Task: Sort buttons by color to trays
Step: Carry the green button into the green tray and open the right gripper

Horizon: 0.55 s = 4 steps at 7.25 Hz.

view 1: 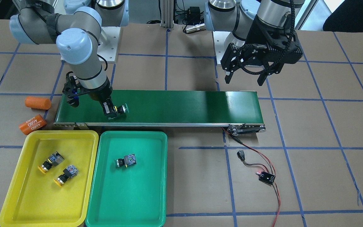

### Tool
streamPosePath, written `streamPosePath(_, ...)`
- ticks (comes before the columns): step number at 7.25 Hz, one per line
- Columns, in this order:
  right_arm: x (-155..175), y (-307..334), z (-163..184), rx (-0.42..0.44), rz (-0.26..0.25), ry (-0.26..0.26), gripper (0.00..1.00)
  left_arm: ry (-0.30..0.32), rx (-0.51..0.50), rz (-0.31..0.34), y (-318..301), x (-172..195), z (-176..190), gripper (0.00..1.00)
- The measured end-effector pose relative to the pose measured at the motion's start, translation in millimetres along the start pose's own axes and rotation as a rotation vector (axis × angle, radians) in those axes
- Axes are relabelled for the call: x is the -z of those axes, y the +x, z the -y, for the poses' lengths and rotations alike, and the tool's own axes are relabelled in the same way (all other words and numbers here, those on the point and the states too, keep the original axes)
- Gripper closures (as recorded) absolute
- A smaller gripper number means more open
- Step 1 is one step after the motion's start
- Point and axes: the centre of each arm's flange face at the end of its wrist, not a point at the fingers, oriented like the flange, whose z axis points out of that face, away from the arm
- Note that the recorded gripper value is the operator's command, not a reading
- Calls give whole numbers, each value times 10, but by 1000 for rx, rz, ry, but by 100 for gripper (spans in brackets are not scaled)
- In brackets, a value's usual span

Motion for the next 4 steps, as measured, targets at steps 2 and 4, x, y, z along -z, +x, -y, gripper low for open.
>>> streamPosePath(2, 321, -428, 154, 13, 76, 32, 100, -2, 0, 1, -2, -8, -1, 0)
streamPosePath(4, 139, -1067, 363, 9, 92, 33, 52, -1, 3, 2, -18, -6, 2, 0)
